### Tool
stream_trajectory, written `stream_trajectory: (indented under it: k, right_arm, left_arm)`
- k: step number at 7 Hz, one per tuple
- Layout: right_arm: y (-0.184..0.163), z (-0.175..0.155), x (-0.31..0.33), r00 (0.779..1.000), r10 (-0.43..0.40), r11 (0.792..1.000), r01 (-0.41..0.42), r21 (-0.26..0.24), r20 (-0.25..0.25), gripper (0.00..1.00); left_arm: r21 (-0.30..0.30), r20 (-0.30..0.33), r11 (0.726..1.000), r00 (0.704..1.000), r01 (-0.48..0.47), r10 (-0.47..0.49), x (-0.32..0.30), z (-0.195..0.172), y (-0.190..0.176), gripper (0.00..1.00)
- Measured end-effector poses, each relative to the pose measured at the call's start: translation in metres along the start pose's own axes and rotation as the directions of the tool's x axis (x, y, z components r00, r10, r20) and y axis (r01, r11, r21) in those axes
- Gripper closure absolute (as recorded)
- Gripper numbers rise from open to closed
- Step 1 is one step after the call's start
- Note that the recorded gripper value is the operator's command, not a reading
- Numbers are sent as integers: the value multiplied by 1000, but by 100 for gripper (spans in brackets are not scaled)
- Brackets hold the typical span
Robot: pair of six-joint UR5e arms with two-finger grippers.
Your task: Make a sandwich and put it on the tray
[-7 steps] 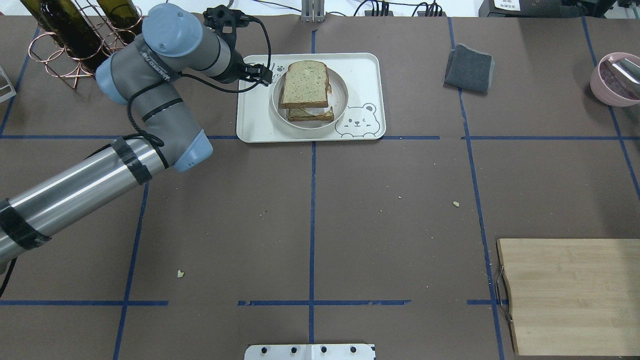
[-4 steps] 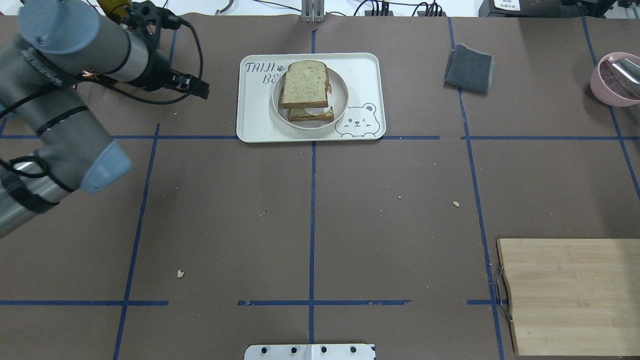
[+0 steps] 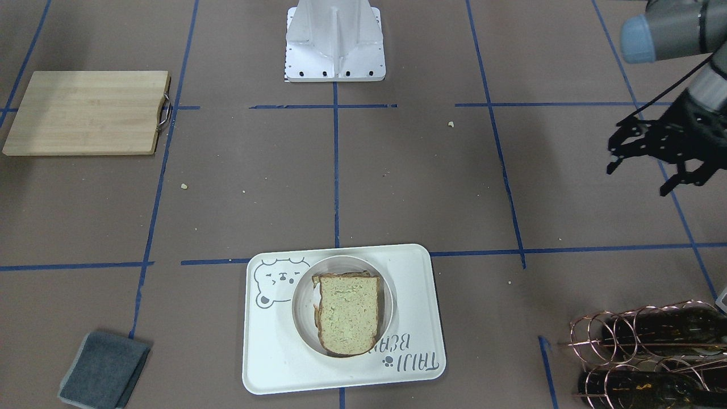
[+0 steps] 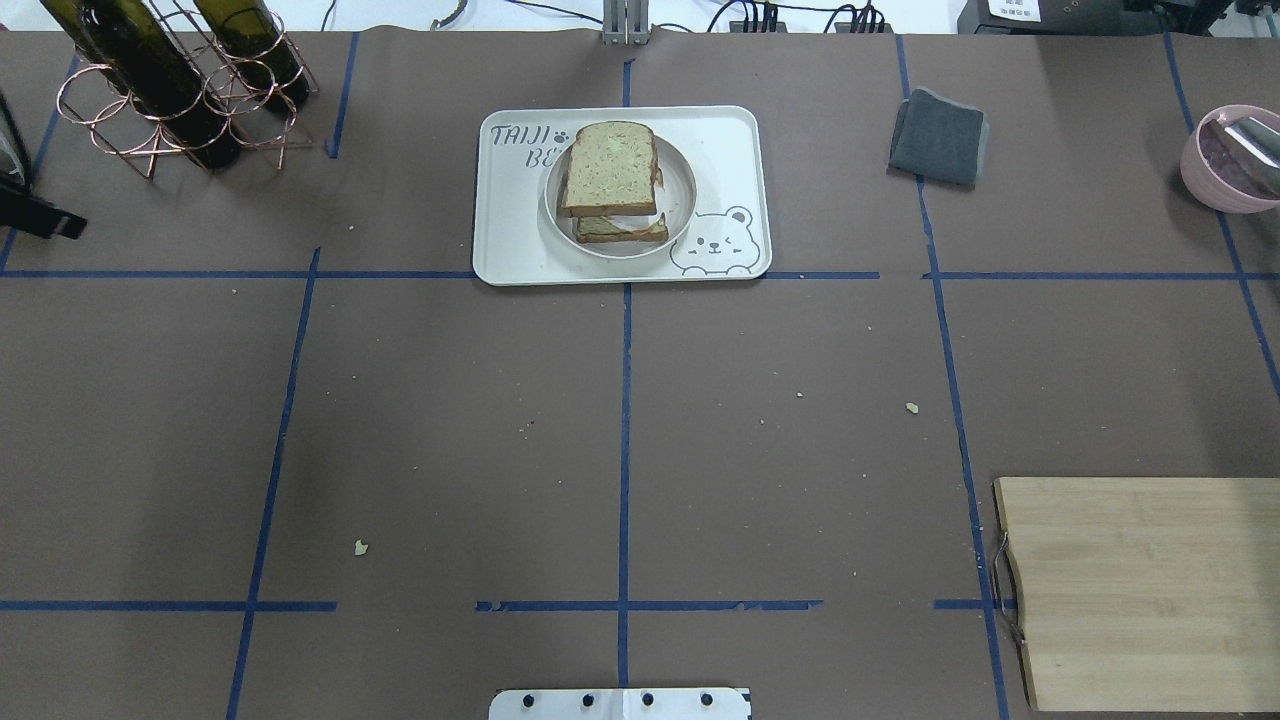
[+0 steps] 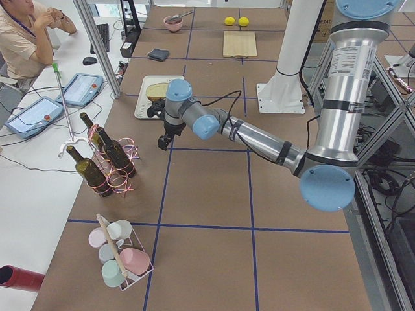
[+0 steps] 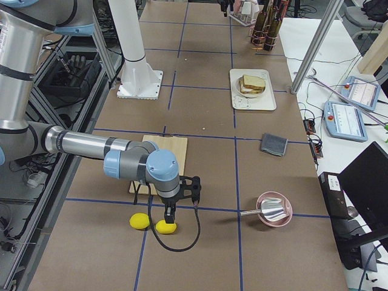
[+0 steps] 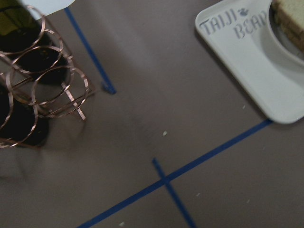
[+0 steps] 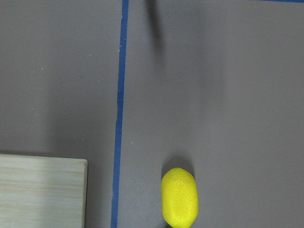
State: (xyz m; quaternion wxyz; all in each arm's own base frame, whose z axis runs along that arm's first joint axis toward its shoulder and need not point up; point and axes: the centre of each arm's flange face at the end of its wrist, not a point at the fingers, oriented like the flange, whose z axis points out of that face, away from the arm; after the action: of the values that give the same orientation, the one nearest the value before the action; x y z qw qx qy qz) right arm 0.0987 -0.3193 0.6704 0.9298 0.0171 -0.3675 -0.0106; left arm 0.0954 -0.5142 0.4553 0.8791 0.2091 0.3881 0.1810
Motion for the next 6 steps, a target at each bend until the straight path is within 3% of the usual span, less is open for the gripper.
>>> stream_trajectory:
  k: [2,4,6]
  right_arm:
    - [0,0,0,1000,-2,1000,2,-2,-1,0]
    - [2,1,1,1000,-4,1000,4,-4,0,0]
    - [3,2,1,1000,-5,1000,5,-4,1,0]
  left_arm:
    - [-89,32,992,996,89,-87,-67,-15,70,0]
    - [-191,64,963,981,193,-184,-106,-23,125,0]
    - [-217,85,941,965,260,-247,-134,-38,176,0]
